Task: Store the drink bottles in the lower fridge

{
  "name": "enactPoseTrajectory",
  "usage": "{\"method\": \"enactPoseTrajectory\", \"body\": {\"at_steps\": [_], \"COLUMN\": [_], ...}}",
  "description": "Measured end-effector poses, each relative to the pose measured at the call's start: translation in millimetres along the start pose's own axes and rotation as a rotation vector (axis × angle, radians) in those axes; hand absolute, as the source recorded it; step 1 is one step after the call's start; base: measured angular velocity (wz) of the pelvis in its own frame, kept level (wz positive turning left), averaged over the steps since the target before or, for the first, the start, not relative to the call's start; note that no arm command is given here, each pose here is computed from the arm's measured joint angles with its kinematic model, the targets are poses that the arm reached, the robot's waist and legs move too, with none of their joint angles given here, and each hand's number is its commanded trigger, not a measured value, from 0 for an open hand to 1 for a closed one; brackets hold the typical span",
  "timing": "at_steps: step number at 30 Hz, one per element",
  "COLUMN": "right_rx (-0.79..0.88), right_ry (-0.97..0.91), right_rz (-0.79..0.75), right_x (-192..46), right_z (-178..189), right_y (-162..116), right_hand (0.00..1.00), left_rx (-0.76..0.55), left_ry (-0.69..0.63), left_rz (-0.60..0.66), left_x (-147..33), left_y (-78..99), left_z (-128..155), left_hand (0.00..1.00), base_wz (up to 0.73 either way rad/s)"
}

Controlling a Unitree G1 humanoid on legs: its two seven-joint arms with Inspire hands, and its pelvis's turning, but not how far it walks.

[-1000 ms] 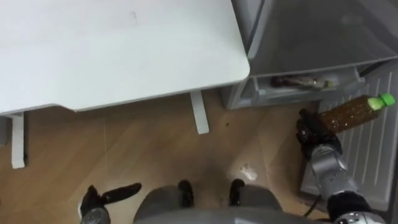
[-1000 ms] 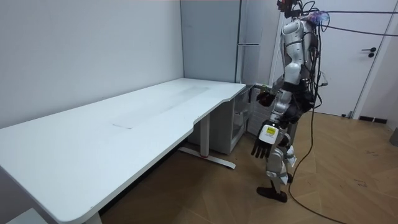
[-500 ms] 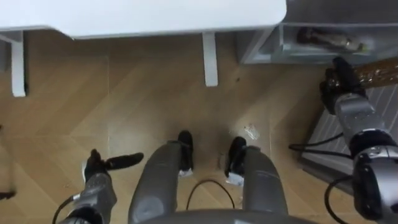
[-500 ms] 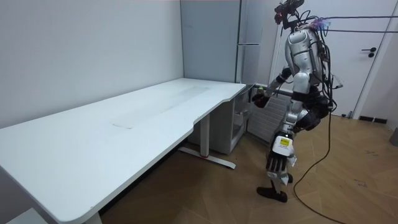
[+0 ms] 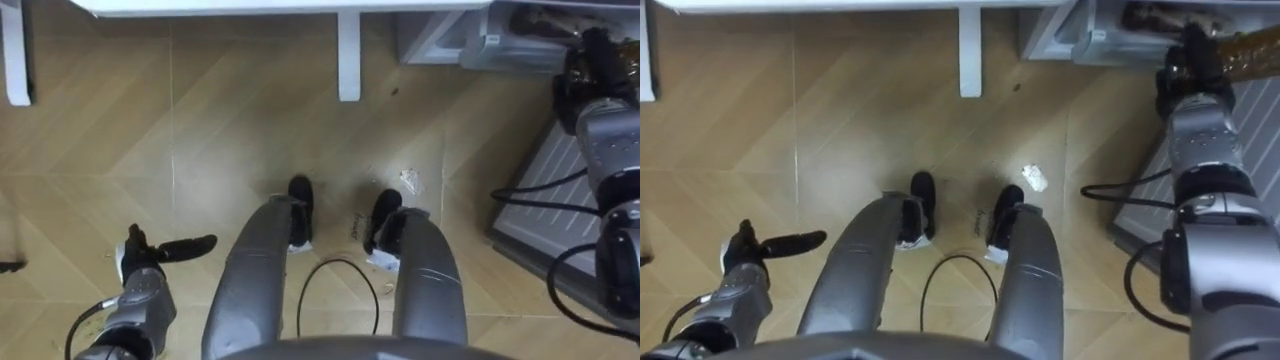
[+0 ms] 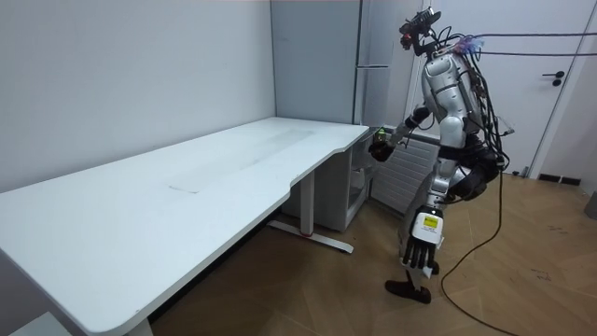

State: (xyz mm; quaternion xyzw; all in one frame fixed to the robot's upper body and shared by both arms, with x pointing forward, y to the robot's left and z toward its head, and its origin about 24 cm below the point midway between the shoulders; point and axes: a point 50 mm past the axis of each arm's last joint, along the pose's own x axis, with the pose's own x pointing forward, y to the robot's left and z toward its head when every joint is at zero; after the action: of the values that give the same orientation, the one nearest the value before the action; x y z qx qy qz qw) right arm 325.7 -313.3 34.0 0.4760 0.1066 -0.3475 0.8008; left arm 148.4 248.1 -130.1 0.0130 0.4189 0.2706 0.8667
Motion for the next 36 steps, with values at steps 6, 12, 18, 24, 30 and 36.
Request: {"method": "enactPoseTrajectory", "body": {"at_steps": [6,12,18,24,30,36], "right_rx": [0.040,0.027,0.027,0.059,0.086,0.100], "right_ry": [0.000,0.007,0.029,0.044,0.055,0.057], "right_rz": [0.037,0.070,0.080,0.090,0.108,0.122], "right_x": [0,-1,-2,-2,-2,-3], "right_z": [4,4,0,-2,-2,-1], "right_y": [13,26,29,31,32,35], "right_hand": [1.00,1.00,1.00,0.85,0.00,0.00], "left_rx": [0.004,0.056,0.087,0.100,0.109,0.137], "left_ry": [-0.041,-0.050,-0.048,-0.031,0.013,0.048], "left_rz": [-0.021,0.013,0.003,0.019,0.032,0.038], "left_x": [-1.4,0.1,-0.8,-0.5,-1.5,-5.1], "left_y": [-1.6,7.1,4.6,13.7,20.4,27.3], "left_z": [7,8,7,3,-6,-19], "left_hand": [0.00,0.00,0.00,0.00,0.00,0.00], "base_wz": [0.03,0.01,0.10,0.06,0.08,0.06]}}
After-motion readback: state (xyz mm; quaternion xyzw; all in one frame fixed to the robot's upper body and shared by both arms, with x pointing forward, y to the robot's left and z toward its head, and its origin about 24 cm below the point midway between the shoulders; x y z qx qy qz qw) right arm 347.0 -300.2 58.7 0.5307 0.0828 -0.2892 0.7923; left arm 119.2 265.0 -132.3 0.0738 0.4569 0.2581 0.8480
